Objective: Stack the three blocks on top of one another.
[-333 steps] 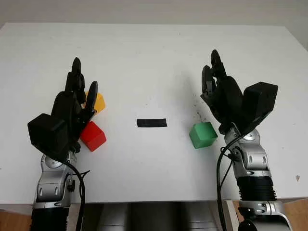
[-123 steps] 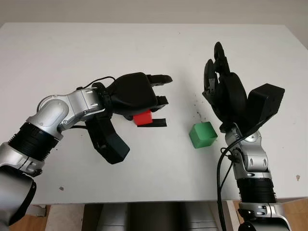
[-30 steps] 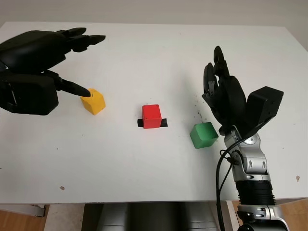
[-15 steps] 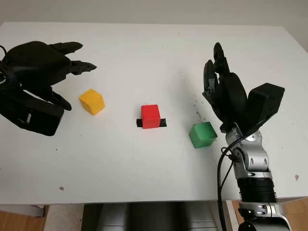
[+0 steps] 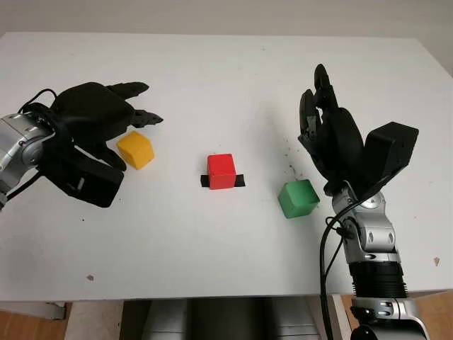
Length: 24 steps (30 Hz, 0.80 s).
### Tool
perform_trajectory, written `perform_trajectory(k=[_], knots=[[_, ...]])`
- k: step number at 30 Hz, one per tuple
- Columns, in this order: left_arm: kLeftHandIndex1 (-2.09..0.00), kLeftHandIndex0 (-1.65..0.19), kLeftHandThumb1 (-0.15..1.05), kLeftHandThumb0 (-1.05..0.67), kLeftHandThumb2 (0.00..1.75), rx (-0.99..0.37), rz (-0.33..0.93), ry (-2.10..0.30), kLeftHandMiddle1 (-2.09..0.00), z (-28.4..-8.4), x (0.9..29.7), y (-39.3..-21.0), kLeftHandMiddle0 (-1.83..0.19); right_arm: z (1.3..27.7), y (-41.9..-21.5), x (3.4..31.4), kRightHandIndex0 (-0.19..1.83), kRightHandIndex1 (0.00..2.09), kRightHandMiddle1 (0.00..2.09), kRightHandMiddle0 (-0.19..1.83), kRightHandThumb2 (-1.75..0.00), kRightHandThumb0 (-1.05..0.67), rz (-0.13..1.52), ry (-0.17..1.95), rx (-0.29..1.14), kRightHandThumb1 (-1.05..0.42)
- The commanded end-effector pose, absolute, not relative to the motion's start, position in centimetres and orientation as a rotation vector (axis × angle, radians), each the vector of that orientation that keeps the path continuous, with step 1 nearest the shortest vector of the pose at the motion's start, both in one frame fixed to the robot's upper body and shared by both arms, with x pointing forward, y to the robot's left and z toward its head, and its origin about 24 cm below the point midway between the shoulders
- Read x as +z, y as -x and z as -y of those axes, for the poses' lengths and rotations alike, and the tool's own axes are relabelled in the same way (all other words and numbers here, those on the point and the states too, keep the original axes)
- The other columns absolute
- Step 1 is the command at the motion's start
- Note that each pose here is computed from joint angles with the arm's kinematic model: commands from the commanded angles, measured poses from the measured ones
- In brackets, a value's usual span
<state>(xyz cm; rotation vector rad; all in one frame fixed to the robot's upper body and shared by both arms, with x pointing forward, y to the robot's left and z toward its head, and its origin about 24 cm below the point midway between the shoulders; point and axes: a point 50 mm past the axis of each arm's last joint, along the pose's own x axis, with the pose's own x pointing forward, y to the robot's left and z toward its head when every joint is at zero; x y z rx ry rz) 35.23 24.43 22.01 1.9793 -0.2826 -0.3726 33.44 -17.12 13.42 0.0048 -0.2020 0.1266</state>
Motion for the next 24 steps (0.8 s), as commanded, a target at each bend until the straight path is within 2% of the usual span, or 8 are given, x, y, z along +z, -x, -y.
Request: perform_trajectory(k=[1, 24], knots=[[-0.08, -0.38, 0.86, -0.60, 0.06, -0.365, 0.309, -1.982, -0.06, -24.1, 22.4, -35.5, -0.01, 17.6, -33.3, 13.8, -0.19, 0.00, 0.00, -0.19, -0.66, -0.67, 0.221, 0.004, 0.119, -1.05], [-0.11, -0.55, 0.90, -0.68, 0.07, -0.381, 0.350, -2.121, -0.07, -24.0, 20.7, -36.3, -0.11, 17.9, -33.3, 13.7, -0.19, 0.00, 0.00, -0.19, -0.66, -0.67, 0.216, 0.014, 0.120, -1.05]])
